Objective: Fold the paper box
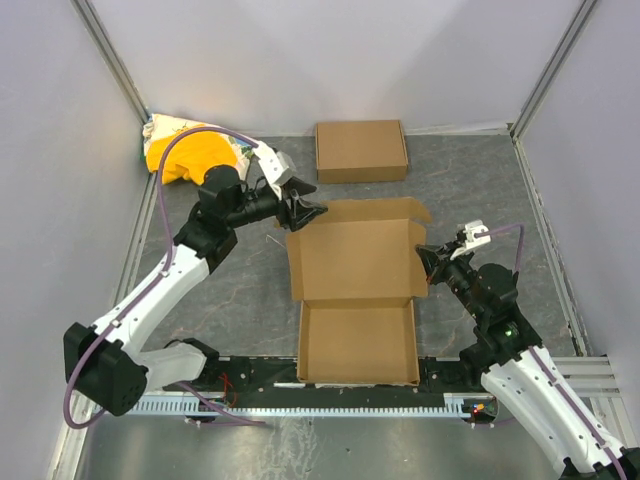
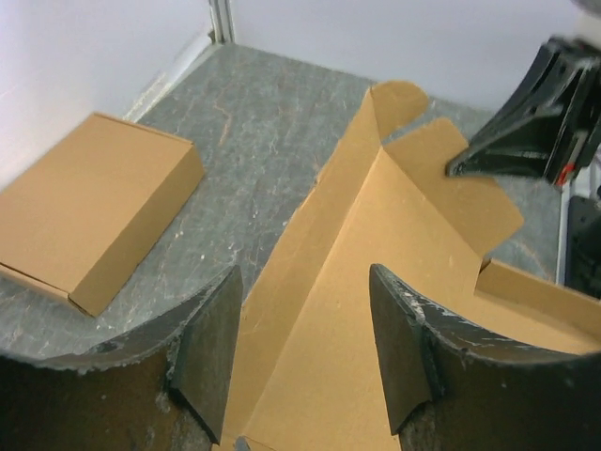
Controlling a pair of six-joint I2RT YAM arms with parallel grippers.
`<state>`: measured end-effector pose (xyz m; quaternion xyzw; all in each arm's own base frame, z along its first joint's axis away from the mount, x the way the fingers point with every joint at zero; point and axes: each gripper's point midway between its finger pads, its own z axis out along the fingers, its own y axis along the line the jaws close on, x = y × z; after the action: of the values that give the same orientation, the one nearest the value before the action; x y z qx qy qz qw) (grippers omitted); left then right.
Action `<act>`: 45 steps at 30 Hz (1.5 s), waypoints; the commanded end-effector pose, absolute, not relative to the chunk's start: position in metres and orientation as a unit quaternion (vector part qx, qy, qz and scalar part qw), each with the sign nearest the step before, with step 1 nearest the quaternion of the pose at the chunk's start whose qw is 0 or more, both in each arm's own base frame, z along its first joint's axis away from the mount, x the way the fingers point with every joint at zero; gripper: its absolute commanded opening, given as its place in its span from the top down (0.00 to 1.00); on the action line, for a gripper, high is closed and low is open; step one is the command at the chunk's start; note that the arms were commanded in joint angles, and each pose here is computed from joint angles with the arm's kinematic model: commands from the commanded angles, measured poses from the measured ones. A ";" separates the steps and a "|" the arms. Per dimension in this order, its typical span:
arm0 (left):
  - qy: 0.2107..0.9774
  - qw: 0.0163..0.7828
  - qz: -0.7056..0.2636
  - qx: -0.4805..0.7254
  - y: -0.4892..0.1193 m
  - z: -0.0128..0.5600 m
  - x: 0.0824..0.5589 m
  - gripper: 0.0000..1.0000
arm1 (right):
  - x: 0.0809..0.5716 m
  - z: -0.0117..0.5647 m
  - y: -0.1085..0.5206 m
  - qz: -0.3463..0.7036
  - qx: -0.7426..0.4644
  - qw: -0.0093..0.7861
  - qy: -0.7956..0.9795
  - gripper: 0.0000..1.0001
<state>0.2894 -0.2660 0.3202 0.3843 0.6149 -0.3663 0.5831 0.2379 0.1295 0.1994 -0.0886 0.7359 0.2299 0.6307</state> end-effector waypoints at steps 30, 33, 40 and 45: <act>0.589 0.527 -0.342 0.508 -0.299 0.286 0.277 0.97 | 0.217 0.226 0.146 0.280 -0.116 0.596 0.744 0.54; 0.578 0.547 -0.336 0.504 -0.296 0.304 0.268 0.97 | 0.213 0.232 0.139 0.273 -0.104 0.588 0.754 0.32; 0.531 0.571 -0.350 0.519 -0.299 0.339 0.228 0.97 | 0.203 0.245 0.090 0.214 0.021 0.602 0.769 0.31; 0.528 0.548 -0.347 0.548 -0.302 0.323 0.216 0.97 | 0.201 0.232 0.029 0.106 0.153 0.618 0.763 0.55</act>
<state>0.2228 -0.3005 0.3345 0.5248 0.5348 -0.3526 0.5606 0.2034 0.0810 0.2413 0.0345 0.7638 0.1984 0.6132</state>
